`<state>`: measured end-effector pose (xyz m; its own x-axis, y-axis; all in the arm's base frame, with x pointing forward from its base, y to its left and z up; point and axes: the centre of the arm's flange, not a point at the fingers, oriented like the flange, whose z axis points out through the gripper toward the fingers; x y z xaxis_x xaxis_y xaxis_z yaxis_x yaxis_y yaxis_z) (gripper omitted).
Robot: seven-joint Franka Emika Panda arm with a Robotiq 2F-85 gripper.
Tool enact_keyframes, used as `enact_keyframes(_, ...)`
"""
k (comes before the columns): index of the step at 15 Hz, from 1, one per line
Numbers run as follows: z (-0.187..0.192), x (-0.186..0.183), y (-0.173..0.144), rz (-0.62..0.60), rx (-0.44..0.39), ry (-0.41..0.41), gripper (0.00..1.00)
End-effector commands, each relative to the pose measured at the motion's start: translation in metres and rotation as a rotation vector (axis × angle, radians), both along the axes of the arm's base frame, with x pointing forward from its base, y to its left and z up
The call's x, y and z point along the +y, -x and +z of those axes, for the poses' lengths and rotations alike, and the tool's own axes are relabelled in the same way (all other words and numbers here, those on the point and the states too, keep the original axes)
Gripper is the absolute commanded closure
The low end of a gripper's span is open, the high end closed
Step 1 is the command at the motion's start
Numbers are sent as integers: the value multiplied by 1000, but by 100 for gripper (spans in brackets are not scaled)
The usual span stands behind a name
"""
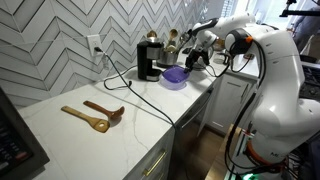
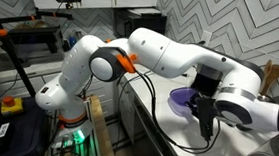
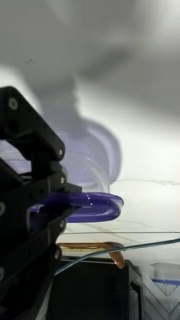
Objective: Put the dark blue lid on top of the clear bowl on the right
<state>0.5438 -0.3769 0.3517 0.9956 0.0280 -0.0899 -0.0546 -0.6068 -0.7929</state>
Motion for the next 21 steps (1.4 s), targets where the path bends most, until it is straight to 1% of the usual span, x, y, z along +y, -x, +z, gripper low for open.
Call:
enact_keyframes(1, -7, -5, -10, -23, -48, -42, 97)
enact_keyframes(5, -11, -5, -12, -33, -51, -58, 97)
enact_keyframes(15, -24, -5, -11, -39, 2, -70, 97)
enact_keyframes(21, -26, -4, -11, -48, 23, -62, 97)
